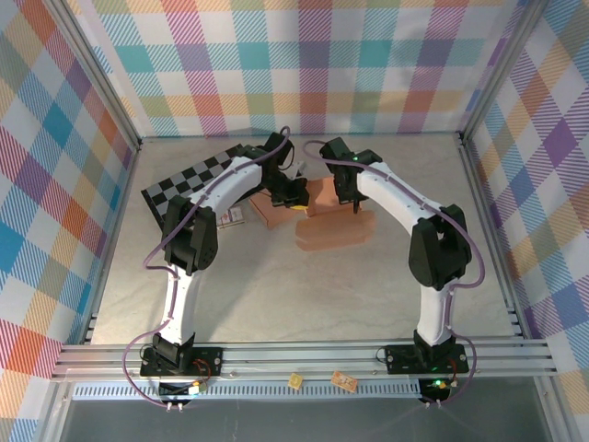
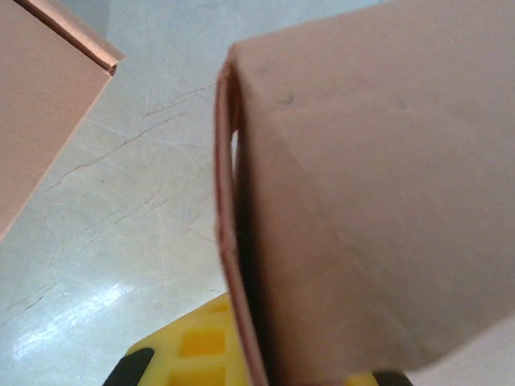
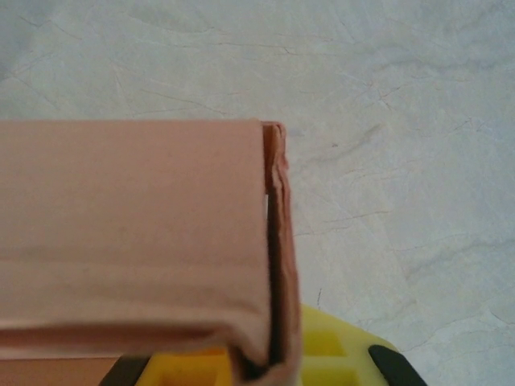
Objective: Fold the paper box
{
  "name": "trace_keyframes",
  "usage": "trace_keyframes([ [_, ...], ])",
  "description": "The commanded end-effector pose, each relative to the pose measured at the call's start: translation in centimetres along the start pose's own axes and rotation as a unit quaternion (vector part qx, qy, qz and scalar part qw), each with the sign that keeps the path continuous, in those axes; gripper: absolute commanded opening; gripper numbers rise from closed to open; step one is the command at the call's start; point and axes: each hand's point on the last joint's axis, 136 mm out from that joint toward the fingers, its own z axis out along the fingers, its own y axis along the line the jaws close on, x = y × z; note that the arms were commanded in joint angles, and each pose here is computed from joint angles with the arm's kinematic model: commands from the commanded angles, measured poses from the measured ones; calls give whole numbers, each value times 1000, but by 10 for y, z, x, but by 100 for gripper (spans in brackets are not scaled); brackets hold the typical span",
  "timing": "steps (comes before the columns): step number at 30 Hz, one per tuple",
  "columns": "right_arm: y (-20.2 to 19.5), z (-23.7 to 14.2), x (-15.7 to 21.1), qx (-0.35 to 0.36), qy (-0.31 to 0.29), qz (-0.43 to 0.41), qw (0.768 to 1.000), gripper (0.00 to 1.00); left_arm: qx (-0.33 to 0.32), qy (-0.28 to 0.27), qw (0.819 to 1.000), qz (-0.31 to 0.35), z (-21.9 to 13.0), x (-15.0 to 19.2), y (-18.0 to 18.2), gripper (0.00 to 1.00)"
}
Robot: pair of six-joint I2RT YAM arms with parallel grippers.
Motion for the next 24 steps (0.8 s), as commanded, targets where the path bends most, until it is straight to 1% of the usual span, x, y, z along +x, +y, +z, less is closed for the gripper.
trace_keyframes([
  [1,0,-1,13,-19,16,-6,1000,0,25,-20,999,-6,5,-6,-15,0],
  [7,3,4,33,-35,28,-12,999,0,21,-22,999,-21,25,3,-11,0],
  [12,5,11,47,-37,41,-22,998,0,13,-3,999,-33,44,20,0,1],
  [16,6,14,52,-39,45,-26,998,0,10,1,999,-40,54,27,9,3],
  [19,8,17,55,-41,51,-30,997,0,10,-6,999,-42,59,27,13,6],
  [21,10,19,58,-44,56,-32,997,0,12,-11,999,-43,62,26,15,10],
  [24,11,22,62,-45,64,-33,996,0,20,-22,998,-47,66,23,16,11],
])
